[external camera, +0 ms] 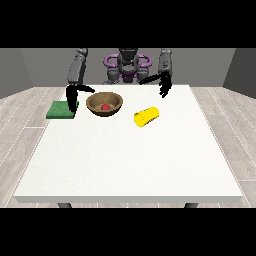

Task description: Pick the cup and pour the ball into the bowl, then pick the bowl and place it on the pad

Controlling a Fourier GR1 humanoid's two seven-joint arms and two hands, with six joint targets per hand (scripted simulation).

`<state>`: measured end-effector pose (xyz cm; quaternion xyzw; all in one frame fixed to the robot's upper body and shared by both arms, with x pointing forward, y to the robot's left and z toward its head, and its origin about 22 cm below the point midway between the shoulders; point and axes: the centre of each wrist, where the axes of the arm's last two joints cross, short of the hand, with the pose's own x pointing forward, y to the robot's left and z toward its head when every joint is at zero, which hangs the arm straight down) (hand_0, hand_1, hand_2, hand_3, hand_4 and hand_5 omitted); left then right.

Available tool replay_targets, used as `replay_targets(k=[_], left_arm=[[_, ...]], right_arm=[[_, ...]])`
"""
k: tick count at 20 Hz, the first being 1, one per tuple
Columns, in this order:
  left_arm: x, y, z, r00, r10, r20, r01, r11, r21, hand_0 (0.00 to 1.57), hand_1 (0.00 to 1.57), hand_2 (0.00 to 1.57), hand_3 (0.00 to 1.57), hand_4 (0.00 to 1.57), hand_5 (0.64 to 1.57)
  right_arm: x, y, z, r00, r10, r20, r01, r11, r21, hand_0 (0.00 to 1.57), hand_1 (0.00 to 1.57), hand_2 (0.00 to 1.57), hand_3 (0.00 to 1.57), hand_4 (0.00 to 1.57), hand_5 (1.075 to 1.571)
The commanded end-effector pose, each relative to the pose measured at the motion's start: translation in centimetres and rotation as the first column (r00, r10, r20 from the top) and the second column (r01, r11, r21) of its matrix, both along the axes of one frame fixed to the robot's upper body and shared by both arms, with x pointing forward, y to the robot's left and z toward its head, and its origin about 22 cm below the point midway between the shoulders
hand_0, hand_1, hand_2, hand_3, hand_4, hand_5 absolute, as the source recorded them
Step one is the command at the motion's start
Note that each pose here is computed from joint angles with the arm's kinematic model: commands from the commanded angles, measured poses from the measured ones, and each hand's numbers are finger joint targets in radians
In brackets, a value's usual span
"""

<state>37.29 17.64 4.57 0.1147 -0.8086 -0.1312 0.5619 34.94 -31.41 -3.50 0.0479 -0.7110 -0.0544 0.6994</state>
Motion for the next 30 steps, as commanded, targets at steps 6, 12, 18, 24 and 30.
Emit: replay_targets(k=[6,12,18,24,30], left_arm=[[-0.1,-1.6,3.8,0.991,-0.078,0.106,0.078,0.997,0.005,0.00,0.00,0.00,0.00,0.00,1.555],[-0.2,-2.8,4.5,0.987,-0.106,0.122,0.103,0.994,0.030,0.00,0.00,0.00,0.00,0.00,1.558],[-0.2,-1.0,3.1,0.994,-0.106,0.010,0.106,0.994,0.020,0.00,0.00,0.00,0.00,0.00,1.563],[-1.1,-0.5,1.7,0.997,-0.077,-0.012,0.077,0.997,0.005,0.00,0.00,0.00,0.00,0.00,1.564],[-0.1,-0.2,4.6,0.994,-0.109,0.029,0.109,0.994,-0.004,0.00,0.00,0.00,0.00,0.00,1.568]], right_arm=[[-1.0,-1.3,-2.2,0.997,-0.076,0.022,0.075,0.995,0.064,0.00,0.00,0.00,0.00,0.20,1.539],[-1.5,1.3,-3.3,0.995,-0.096,0.040,0.091,0.990,0.109,0.00,0.00,0.00,0.00,0.21,1.527],[-0.8,1.8,-2.4,0.995,-0.077,-0.065,0.084,0.988,0.126,0.00,0.00,0.00,0.00,0.36,1.545],[0.7,5.4,-2.1,0.993,-0.066,-0.100,0.078,0.990,0.116,0.00,0.00,0.00,0.00,0.37,1.547],[-2.6,3.3,-5.6,0.947,-0.164,-0.276,0.141,0.985,-0.104,1.57,1.57,1.57,1.57,1.04,1.553]])
